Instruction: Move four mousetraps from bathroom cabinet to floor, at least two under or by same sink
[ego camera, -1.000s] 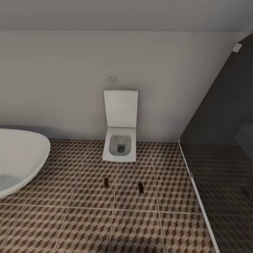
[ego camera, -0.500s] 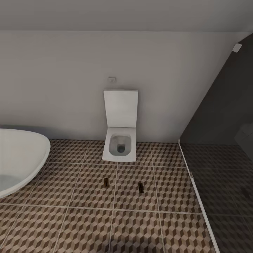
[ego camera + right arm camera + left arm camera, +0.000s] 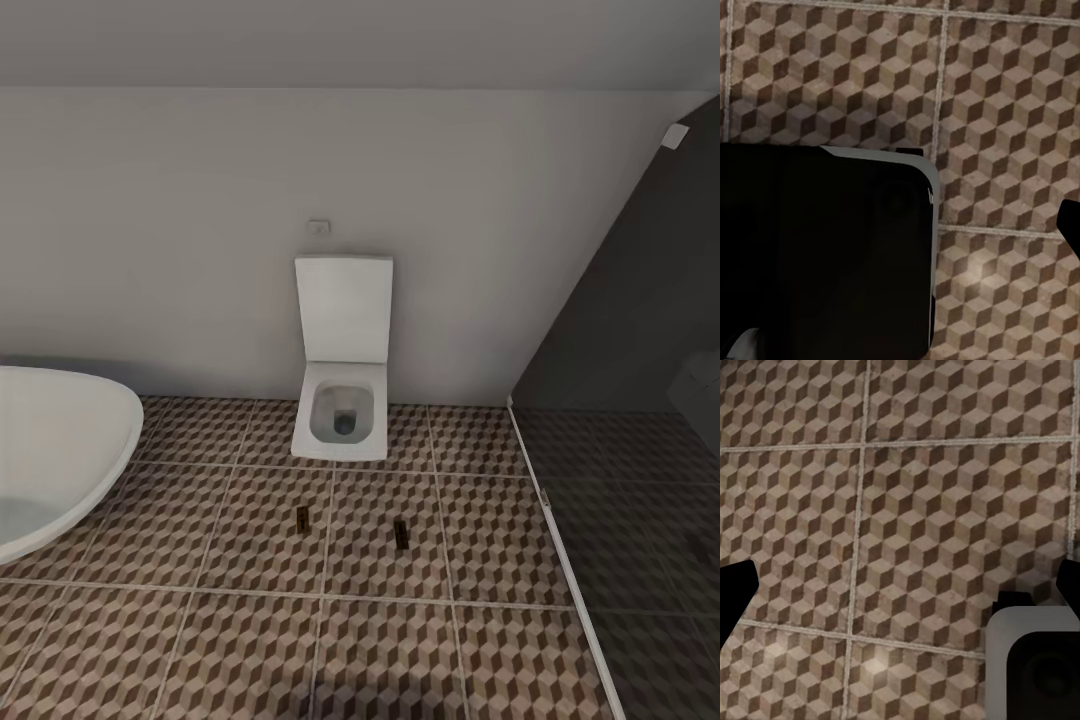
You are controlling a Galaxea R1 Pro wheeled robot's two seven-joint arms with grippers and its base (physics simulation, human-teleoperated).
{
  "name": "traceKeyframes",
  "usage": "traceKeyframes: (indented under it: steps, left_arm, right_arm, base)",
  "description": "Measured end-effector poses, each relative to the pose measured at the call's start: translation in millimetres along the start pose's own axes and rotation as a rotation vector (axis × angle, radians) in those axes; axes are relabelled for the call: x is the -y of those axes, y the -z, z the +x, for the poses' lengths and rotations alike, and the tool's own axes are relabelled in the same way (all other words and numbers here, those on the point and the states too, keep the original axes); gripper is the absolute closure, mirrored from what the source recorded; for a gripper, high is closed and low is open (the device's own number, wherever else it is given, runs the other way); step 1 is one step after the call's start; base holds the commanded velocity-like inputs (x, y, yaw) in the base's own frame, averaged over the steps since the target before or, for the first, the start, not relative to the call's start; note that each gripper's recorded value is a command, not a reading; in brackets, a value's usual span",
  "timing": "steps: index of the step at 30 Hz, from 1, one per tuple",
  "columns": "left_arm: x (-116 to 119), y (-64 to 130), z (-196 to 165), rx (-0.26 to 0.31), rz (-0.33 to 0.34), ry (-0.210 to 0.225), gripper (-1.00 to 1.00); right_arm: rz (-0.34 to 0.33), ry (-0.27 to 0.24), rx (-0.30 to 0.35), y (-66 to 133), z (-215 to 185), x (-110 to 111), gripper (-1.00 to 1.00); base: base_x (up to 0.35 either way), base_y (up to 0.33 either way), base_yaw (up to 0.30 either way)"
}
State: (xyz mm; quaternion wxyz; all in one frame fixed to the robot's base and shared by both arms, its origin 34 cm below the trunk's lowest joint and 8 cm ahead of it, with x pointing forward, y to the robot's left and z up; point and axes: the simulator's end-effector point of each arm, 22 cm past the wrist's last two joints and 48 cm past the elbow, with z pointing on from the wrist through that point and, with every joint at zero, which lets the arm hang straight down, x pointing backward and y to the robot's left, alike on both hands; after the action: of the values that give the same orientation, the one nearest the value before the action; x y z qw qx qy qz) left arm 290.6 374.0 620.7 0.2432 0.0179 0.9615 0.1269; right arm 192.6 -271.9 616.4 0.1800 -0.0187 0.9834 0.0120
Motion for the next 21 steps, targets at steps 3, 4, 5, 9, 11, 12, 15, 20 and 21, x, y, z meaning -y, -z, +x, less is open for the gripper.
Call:
traceKeyframes:
  steps: [3, 4, 5, 9, 11, 12, 15, 20, 21]
  left_arm:
    - [0.0, 0.0, 0.0, 0.0, 0.0, 0.0, -1.0]
    - [0.2, 0.0, 0.0, 0.0, 0.0, 0.0, -1.0]
    - [0.2, 0.0, 0.0, 0.0, 0.0, 0.0, -1.0]
    - [0.1, 0.0, 0.0, 0.0, 0.0, 0.0, -1.0]
    - [0.0, 0.0, 0.0, 0.0, 0.0, 0.0, -1.0]
    - [0.0, 0.0, 0.0, 0.0, 0.0, 0.0, -1.0]
    - [0.0, 0.0, 0.0, 0.0, 0.0, 0.0, -1.0]
    - [0.0, 0.0, 0.0, 0.0, 0.0, 0.0, -1.0]
    - [0.0, 0.0, 0.0, 0.0, 0.0, 0.0, -1.0]
  right_arm:
    - [0.0, 0.0, 0.0, 0.0, 0.1, 0.0, -1.0]
    - [0.0, 0.0, 0.0, 0.0, 0.1, 0.0, -1.0]
    - [0.0, 0.0, 0.0, 0.1, 0.1, 0.0, -1.0]
    - [0.0, 0.0, 0.0, 0.0, 0.0, 0.1, -1.0]
    - [0.0, 0.0, 0.0, 0.0, 0.0, 0.1, -1.0]
    - [0.0, 0.0, 0.0, 0.0, 0.0, 0.0, -1.0]
    - [0.0, 0.0, 0.0, 0.0, 0.0, 0.0, -1.0]
    - [0.0, 0.0, 0.0, 0.1, 0.2, 0.0, -1.0]
    - [0.0, 0.0, 0.0, 0.1, 0.2, 0.0, -1.0]
  base:
    - [0.0, 0.0, 0.0]
    - [0.0, 0.0, 0.0]
    - [0.0, 0.0, 0.0]
    - [0.0, 0.0, 0.0]
    - [0.0, 0.0, 0.0]
    - [0.0, 0.0, 0.0]
    - [0.0, 0.0, 0.0]
    - [0.0, 0.0, 0.0]
    - [0.0, 0.0, 0.0]
